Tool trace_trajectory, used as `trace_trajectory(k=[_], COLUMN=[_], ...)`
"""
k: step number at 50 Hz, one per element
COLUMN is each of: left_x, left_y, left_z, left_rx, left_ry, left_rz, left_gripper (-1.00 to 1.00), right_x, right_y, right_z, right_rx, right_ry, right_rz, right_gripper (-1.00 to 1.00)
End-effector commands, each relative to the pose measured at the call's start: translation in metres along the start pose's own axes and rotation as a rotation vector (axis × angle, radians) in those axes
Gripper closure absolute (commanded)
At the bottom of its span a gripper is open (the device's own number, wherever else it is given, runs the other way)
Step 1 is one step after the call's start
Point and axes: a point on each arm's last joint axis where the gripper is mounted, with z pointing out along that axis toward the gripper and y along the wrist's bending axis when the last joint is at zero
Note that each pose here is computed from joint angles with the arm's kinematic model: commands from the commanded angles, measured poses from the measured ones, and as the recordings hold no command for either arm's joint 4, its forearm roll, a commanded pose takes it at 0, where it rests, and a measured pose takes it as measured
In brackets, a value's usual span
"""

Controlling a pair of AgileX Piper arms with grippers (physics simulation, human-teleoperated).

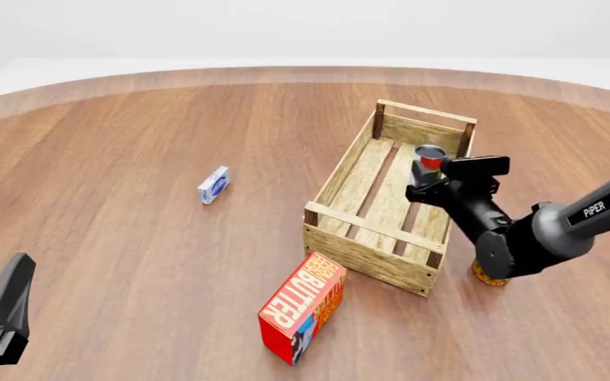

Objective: Pick up the tomato sauce, and put it in the wooden tray.

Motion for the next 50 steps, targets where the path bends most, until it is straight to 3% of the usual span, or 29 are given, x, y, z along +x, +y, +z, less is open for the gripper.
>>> trace_trajectory(k=[1, 30, 50], left_x=[0.0, 0.0, 0.0], left_y=[0.0, 0.0, 0.0], left_z=[0.0, 0.0, 0.0], left_rx=[0.0, 0.0, 0.0], left_ry=[0.0, 0.0, 0.0], left_rz=[0.0, 0.0, 0.0], left_gripper=[-1.0, -1.0, -1.0], right_x=[0.009, 0.013, 0.027], right_y=[0.0, -0.003, -0.004], right_z=[0.006, 0.016, 0.022], right_rx=[0.0, 0.005, 0.008], right_ry=[-0.016, -0.043, -0.055], right_rz=[0.01, -0.022, -0.05], right_gripper=[1.0, 1.0, 1.0])
